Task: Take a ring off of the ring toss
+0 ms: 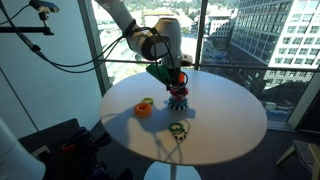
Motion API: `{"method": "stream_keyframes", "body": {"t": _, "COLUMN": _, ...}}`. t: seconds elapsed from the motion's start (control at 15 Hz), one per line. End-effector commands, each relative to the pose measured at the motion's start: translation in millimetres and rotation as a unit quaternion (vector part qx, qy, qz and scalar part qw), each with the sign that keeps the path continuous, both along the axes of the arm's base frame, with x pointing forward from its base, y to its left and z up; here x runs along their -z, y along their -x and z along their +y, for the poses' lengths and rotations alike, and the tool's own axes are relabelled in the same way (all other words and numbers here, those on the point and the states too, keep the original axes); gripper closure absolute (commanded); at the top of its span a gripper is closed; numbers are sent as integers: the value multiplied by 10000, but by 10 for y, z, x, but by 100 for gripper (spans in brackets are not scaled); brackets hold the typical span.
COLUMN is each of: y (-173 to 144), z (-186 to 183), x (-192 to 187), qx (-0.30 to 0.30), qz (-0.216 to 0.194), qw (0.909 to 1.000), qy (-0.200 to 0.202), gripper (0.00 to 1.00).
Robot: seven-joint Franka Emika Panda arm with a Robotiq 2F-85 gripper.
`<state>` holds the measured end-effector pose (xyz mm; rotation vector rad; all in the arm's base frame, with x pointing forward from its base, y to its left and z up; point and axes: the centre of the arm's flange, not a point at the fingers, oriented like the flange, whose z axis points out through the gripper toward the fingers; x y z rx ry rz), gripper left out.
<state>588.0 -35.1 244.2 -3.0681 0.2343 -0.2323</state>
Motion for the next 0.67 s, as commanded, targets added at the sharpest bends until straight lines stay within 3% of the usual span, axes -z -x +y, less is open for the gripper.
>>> {"method": "stream_keyframes", "body": {"t": 0.0, "y": -87, "z": -3, "x": -10, "qx": 267, "qz": -170, "qw": 9995, "qy": -88, "gripper": 0}}
{"method": "stream_keyframes", "body": {"t": 0.33, "y": -92, "z": -8, "x": -10, "qx": 409, "qz": -250, "qw": 9988, "qy": -95, "gripper": 0}}
{"method": "stream_keyframes", "body": {"t": 0.4, "y": -91, "z": -7, "x": -10, "qx": 431, "qz": -254, "qw": 9987, "qy": -94, "gripper": 7}}
{"method": "stream_keyframes", "body": {"t": 0.47, "y": -90, "z": -6, "x": -11, "qx": 438, "qz": -261, "qw": 9987, "qy": -91, "gripper": 27}}
{"method": "stream_keyframes", "body": {"t": 0.6, "y": -88, "z": -5, "x": -13, "qx": 464, "qz": -282, "qw": 9985, "qy": -88, "gripper": 32}}
